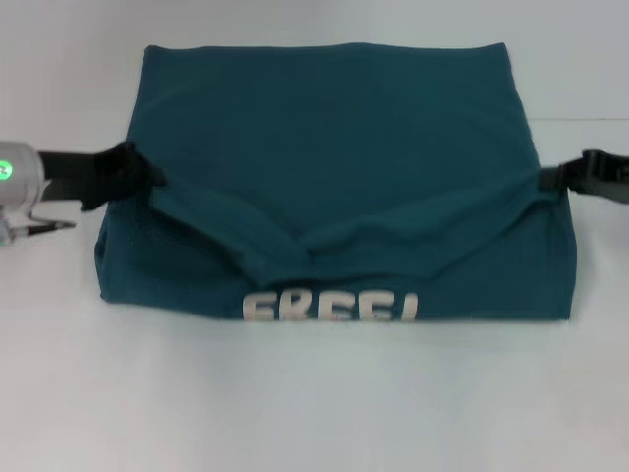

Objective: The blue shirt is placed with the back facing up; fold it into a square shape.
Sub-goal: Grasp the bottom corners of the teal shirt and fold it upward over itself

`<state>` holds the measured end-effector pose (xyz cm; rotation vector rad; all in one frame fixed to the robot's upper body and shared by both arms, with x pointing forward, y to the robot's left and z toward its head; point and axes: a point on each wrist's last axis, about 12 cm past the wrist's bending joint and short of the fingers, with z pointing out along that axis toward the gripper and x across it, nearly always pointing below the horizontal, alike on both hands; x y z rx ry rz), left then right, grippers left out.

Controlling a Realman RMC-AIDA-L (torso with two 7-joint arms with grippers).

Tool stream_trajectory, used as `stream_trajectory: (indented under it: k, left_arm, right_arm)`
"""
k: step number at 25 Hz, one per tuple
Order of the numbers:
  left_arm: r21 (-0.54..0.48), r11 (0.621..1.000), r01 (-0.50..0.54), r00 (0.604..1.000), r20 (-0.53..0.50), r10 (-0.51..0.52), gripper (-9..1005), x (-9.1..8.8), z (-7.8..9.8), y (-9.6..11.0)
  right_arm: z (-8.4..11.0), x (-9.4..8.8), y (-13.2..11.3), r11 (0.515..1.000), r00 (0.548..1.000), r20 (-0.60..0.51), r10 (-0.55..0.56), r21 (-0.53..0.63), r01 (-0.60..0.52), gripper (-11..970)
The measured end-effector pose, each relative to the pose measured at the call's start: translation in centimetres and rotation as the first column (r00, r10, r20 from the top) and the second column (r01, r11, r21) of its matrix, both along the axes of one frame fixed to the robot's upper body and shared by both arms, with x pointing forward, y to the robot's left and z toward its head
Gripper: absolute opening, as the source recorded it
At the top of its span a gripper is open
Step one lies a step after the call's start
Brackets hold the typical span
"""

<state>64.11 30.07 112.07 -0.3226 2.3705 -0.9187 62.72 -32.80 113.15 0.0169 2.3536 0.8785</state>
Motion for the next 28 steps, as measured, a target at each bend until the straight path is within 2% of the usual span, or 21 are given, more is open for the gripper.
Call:
stream_trajectory:
  k: [7,13,23,28]
  left_arm:
    - [0.123,0.991,-0.046,0.996,0.084,0.035,43,2.4,0.1,-2.4]
    - [0.203,0.978,-0.047,0.991,0.134,0.020,44,3.6,0.5,-4.3]
    - [0.224,0.970,-0.089,0.984,0.174,0.050,46,4.7,1.1,-4.9]
    - [0.230,0.968,-0.097,0.982,0.183,0.055,47,4.9,1.2,-5.0]
  right_arm:
    - [-0.1,3.0,1.8,0.987,0.994,0.082,-0.072,-0.136,0.082,150]
    - [0.2,4.7,3.3,0.971,0.988,0.136,-0.068,-0.218,0.097,160]
    - [1.7,6.6,4.0,0.960,0.982,0.176,-0.074,-0.256,0.118,178]
    - [1.7,7.1,5.0,0.953,0.983,0.176,-0.049,-0.285,0.099,187]
